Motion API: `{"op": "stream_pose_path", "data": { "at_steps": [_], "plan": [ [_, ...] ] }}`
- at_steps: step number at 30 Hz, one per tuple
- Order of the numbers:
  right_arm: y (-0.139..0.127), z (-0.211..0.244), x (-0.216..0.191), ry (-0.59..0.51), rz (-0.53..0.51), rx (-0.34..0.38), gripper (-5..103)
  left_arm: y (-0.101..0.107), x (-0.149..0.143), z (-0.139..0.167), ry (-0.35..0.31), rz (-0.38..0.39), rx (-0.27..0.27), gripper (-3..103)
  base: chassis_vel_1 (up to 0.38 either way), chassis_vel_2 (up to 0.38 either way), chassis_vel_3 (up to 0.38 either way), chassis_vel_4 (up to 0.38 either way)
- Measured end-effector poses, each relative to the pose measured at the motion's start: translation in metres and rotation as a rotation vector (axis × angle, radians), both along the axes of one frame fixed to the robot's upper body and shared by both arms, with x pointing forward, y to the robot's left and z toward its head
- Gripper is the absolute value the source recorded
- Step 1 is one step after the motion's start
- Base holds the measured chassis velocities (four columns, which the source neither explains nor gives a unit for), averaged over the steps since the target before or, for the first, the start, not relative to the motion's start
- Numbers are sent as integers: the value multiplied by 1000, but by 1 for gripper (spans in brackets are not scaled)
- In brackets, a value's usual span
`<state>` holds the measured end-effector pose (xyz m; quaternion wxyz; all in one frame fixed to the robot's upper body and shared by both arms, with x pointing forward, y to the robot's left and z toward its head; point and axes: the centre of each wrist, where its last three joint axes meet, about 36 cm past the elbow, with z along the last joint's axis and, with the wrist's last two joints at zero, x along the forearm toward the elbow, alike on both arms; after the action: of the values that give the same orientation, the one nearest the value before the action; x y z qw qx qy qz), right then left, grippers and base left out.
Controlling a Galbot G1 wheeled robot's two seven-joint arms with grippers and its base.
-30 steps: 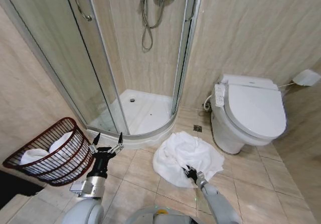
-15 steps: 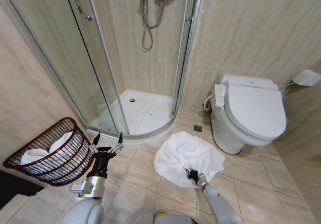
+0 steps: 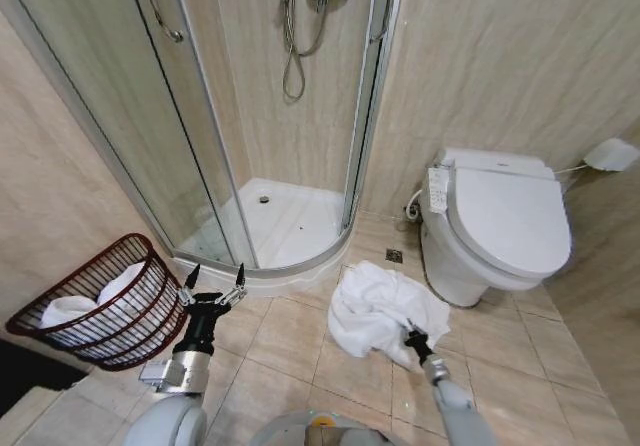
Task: Discard the used towel into the hamper.
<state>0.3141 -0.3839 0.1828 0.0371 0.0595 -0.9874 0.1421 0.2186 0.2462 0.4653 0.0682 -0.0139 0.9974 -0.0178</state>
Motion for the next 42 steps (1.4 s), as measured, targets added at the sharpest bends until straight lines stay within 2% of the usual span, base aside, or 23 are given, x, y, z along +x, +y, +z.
{"op": "stream_pose_path", "data": {
  "at_steps": [1, 3, 4, 7, 8, 9, 12, 13, 16, 17, 20, 21, 24, 31, 42],
  "plan": [
    [0, 0, 0, 0, 0, 0, 5, 0, 0, 0, 0, 0, 0, 100, 0, 0, 0, 0],
    [4, 41, -12, -100, -17, 49, 5, 0, 0, 0, 0, 0, 0, 100, 0, 0, 0, 0],
    [4, 41, -12, -100, -17, 49, 5, 0, 0, 0, 0, 0, 0, 100, 0, 0, 0, 0],
    [10, 100, -21, -249, -20, 86, 5, 0, 0, 0, 0, 0, 0, 100, 0, 0, 0, 0],
    [10, 100, -21, -249, -20, 86, 5, 0, 0, 0, 0, 0, 0, 100, 0, 0, 0, 0],
    [11, 128, -25, -320, -20, 97, 5, 0, 0, 0, 0, 0, 0, 100, 0, 0, 0, 0],
    [13, 192, -33, -476, -16, 102, 5, 0, 0, 0, 0, 0, 0, 100, 0, 0, 0, 0],
    [13, 192, -33, -476, -16, 102, 5, 0, 0, 0, 0, 0, 0, 100, 0, 0, 0, 0],
    [13, 247, -40, -619, -31, 100, 5, 0, 0, 0, 0, 0, 0, 100, 0, 0, 0, 0],
    [13, 247, -40, -619, -31, 100, 5, 0, 0, 0, 0, 0, 0, 100, 0, 0, 0, 0],
    [15, 305, -43, -754, -45, 103, 5, 0, 0, 0, 0, 0, 0, 100, 0, 0, 0, 0],
    [15, 305, -43, -754, -45, 103, 5, 0, 0, 0, 0, 0, 0, 100, 0, 0, 0, 0],
    [20, 363, -48, -871, -36, 101, 5, 0, 0, 0, 0, 0, 0, 100, 0, 0, 0, 0],
    [15, 421, -54, -981, -28, 49, 5, 0, 0, 0, 0, 0, 0, 100, 0, 0, 0, 0],
    [11, 450, -72, -1073, -54, 35, 5, 0, 0, 0, 0, 0, 0, 100, 0, 0, 0, 0]
  ]
}}
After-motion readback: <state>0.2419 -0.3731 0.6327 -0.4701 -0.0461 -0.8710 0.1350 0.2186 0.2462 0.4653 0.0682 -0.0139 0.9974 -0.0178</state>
